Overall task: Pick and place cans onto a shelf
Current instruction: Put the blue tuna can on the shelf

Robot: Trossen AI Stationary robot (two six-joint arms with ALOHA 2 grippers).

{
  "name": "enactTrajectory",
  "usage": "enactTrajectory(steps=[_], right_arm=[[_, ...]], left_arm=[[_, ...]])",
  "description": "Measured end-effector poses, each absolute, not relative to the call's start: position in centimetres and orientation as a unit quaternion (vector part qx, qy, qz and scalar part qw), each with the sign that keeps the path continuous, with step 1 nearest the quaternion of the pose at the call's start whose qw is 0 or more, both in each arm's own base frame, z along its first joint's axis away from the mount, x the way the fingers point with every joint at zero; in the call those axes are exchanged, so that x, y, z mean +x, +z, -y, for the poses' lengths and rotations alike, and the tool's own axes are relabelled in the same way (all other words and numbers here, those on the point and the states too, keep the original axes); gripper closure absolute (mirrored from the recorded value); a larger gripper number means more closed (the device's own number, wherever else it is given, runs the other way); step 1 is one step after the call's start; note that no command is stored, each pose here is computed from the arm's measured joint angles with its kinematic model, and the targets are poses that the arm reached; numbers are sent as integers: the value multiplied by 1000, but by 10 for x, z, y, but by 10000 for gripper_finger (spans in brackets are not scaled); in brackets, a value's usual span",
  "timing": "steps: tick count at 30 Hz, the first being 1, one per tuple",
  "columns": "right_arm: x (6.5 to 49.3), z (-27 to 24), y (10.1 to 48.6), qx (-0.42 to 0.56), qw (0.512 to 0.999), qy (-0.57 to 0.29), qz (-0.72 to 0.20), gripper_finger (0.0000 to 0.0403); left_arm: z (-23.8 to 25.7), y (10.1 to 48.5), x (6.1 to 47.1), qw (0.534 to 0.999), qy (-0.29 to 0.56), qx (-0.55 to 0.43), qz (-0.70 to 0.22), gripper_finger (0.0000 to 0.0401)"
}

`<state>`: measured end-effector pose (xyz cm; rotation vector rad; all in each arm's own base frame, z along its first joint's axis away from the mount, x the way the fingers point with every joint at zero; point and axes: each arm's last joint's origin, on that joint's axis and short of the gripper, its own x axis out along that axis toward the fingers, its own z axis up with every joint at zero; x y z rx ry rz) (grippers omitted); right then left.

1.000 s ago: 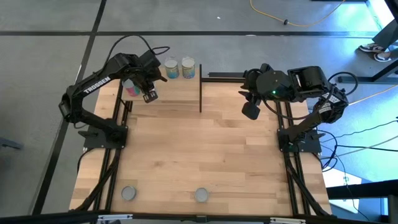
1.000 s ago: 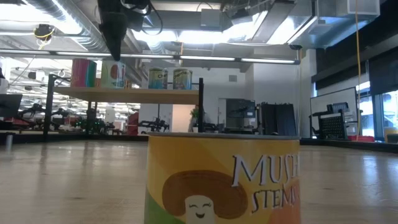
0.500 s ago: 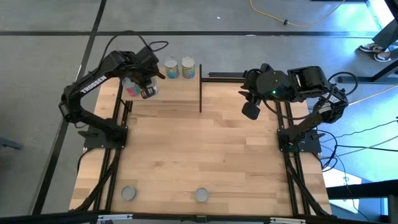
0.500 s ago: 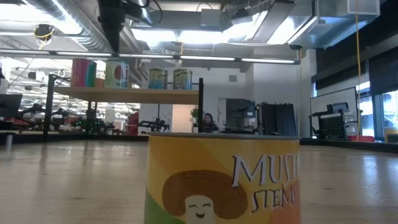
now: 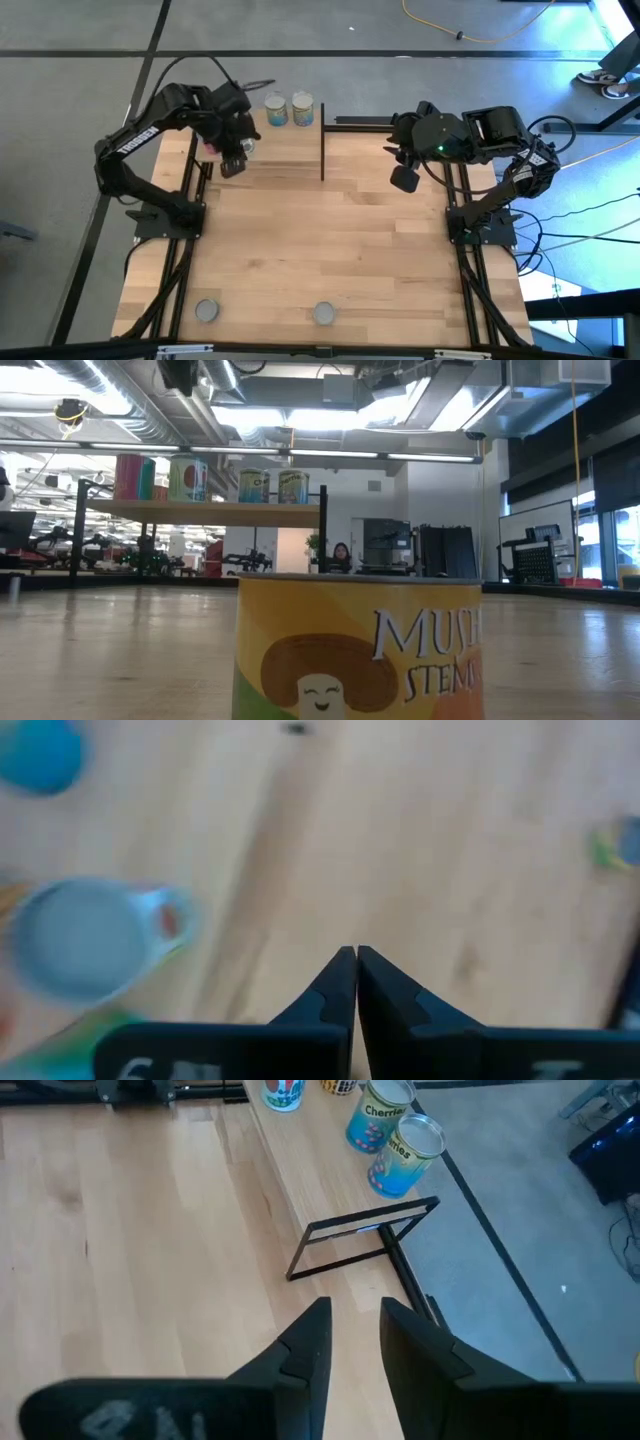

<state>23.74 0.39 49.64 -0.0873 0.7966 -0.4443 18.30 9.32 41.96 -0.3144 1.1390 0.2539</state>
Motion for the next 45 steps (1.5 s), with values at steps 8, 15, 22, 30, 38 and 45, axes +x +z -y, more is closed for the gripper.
enactTrajectory(steps=[8, 15, 22, 30, 38, 45], right_arm=[[237, -8, 494, -29, 900, -142, -410, 313], [237, -13, 492, -22, 904, -48, -424, 313], [237, -14, 492, -40, 903, -39, -425, 313], [238, -14, 494, -20, 909, -48, -414, 313], [241, -14, 496, -2, 916, -55, -396, 313], [241, -14, 496, -4, 916, -54, -397, 313]], left_arm=[[-53, 428, 184, 853, -67, -129, -502, 400], [-17, 411, 167, 809, -89, -220, -538, 401], [13, 376, 144, 722, -35, -324, -610, 401], [30, 341, 132, 642, 27, -370, -671, 375], [40, 305, 133, 595, 19, -364, -716, 342], [60, 272, 135, 594, -4, -336, -731, 341]])
